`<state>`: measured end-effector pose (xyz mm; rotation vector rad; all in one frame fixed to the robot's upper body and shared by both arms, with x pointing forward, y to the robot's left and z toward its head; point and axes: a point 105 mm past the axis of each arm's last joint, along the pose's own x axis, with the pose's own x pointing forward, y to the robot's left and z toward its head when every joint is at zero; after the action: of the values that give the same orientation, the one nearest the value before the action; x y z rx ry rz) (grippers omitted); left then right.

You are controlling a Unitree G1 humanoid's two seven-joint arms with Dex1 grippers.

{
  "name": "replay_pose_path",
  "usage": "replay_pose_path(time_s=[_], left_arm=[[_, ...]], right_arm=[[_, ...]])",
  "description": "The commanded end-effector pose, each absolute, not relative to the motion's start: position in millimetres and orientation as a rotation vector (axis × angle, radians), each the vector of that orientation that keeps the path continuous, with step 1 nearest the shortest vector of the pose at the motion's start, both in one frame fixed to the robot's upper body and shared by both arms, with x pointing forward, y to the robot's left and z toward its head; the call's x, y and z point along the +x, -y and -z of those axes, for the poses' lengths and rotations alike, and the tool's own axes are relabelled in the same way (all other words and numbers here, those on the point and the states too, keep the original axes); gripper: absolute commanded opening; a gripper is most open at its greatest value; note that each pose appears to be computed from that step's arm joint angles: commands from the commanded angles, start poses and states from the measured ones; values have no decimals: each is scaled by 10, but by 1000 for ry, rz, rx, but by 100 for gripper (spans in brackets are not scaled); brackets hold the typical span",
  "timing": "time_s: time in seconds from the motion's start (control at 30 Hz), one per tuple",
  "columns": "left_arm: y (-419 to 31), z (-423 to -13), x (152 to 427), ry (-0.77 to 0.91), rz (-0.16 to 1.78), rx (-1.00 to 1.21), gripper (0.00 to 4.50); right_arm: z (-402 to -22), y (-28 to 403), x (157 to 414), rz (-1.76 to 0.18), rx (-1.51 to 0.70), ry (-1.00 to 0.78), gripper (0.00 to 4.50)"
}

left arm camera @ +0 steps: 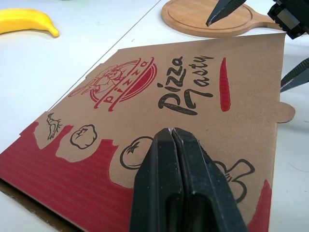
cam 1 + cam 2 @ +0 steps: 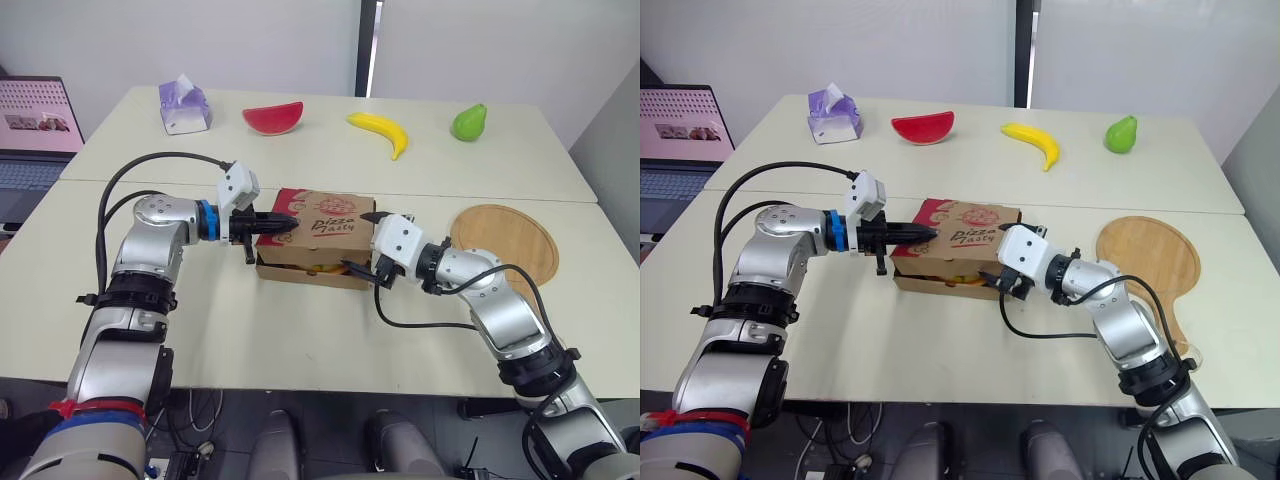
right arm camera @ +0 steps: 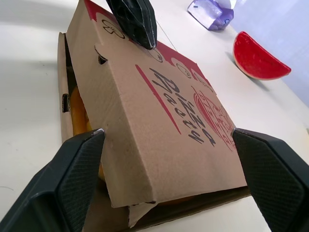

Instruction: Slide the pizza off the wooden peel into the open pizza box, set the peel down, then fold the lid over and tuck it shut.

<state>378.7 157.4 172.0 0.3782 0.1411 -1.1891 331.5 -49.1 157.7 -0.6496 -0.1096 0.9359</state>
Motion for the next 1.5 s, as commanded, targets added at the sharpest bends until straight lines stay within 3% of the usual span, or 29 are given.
replay_pose_path(time_s=[0.03,0.5,0.9,1.1,1.27,1.5], left_arm=[[-1594,-1727,3779,-132,1187,423,0],[-1599,-1680,3769,-137,1190,433,0],[-1638,-1656,3755,-150,1194,448,0],[-1645,-1665,3770,-148,1190,453,0],[-1630,-1656,3777,-149,1194,457,0],[-1608,-1649,3773,-151,1206,458,0]], right_arm=[[-1715,514,3347,-895,-654,155,449],[-1571,535,3349,-884,-707,120,449],[-1627,551,3185,-964,-658,121,449],[-1770,892,3178,-964,-576,90,449],[-1607,1225,3403,-909,-667,-1,351],[-1442,1012,3543,-988,-697,-22,94]])
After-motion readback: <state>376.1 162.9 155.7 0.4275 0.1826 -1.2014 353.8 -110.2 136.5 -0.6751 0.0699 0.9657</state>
